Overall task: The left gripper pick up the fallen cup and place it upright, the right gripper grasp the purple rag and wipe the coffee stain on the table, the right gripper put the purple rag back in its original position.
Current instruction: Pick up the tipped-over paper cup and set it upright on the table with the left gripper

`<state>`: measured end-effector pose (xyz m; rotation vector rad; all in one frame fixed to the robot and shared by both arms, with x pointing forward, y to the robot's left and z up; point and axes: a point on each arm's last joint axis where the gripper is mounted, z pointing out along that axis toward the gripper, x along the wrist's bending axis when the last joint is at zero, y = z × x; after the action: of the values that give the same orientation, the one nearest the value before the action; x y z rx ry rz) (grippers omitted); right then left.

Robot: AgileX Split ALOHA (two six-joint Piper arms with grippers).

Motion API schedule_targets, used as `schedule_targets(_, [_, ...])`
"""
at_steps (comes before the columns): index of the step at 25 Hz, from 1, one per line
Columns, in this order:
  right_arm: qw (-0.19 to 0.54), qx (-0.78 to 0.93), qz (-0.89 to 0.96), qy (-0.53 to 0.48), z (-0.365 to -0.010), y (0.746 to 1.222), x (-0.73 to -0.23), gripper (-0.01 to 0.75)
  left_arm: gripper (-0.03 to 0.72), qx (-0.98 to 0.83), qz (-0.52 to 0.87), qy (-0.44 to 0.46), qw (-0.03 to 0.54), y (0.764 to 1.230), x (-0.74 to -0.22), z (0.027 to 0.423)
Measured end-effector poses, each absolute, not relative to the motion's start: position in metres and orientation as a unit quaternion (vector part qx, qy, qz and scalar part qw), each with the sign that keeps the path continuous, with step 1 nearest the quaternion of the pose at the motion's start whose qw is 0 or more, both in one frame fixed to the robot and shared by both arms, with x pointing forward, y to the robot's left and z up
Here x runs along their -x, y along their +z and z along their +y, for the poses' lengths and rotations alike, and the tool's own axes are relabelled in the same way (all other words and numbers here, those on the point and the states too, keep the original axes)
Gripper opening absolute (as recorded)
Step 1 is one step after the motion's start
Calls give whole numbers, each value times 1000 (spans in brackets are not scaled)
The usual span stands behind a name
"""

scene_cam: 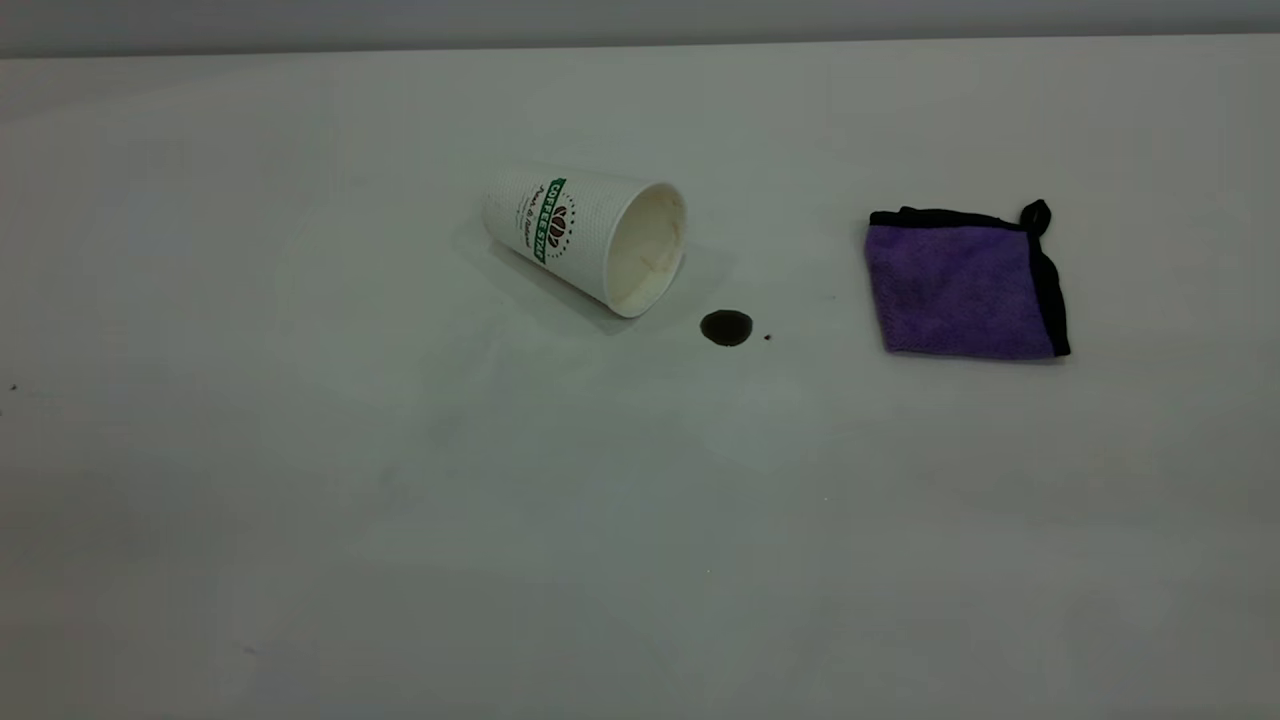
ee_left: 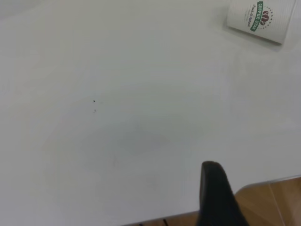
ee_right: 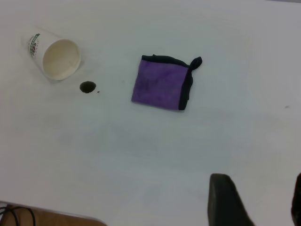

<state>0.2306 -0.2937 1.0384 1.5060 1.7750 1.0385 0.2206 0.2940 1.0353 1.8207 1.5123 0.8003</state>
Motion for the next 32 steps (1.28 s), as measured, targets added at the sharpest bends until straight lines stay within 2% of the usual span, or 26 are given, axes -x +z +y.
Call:
schedule_targets(10, [292, -565, 666, 390, -294, 1038, -231, 386, 471, -682, 580, 304, 326, 1038, -220, 294])
schedule_targets(16, [292, -565, 666, 390, -294, 1038, -231, 386, 548, -689, 598, 258, 319, 1058, -237, 290])
schedule_targets(21, [292, -565, 666, 390, -294, 1038, -231, 386, 583, -704, 597, 210, 323, 1073, -289, 283])
schedule_targets(29, [292, -565, 666, 390, -294, 1038, -231, 386, 583, -734, 530, 149, 397, 1087, -392, 262])
schedule_targets(32, [292, -565, 666, 390, -294, 1038, -231, 386, 585, -750, 515, 117, 398, 1077, -429, 257])
